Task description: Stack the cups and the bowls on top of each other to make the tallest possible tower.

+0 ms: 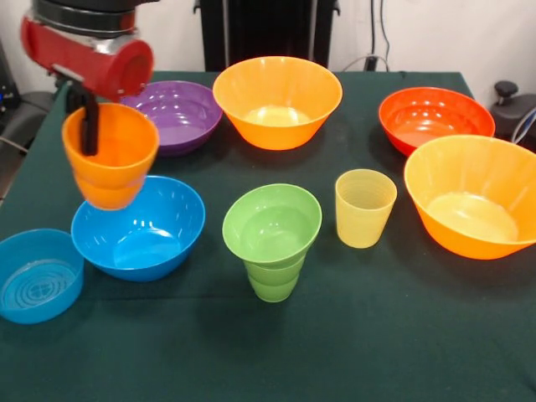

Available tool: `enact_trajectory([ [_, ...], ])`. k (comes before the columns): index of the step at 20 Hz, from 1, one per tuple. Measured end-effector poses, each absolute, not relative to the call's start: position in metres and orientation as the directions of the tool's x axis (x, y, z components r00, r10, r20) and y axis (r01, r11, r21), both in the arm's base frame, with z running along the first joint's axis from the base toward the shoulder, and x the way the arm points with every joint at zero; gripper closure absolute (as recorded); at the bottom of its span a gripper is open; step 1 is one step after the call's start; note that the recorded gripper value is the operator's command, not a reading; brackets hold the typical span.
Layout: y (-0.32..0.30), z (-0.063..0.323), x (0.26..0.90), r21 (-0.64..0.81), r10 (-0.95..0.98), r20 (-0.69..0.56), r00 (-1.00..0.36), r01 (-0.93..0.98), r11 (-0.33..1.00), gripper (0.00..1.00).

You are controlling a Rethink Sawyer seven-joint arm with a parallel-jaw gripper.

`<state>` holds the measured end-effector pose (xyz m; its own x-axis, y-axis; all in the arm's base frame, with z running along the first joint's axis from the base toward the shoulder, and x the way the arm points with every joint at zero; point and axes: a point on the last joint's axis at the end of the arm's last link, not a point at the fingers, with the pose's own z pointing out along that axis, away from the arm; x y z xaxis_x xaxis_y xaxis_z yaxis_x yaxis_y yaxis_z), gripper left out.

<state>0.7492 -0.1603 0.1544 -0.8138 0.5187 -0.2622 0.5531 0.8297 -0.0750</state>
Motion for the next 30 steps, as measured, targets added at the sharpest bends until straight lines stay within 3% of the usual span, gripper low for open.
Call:
enact_trajectory([
  [14,-0.023,0.172,0.759,-0.03,0.423,-0.286,-0.86,0.45,0.893,1.0],
  [30,0.022,0.166,0.752,-0.004,0.404,-0.314,-0.859,0.427,0.904,1.0],
])
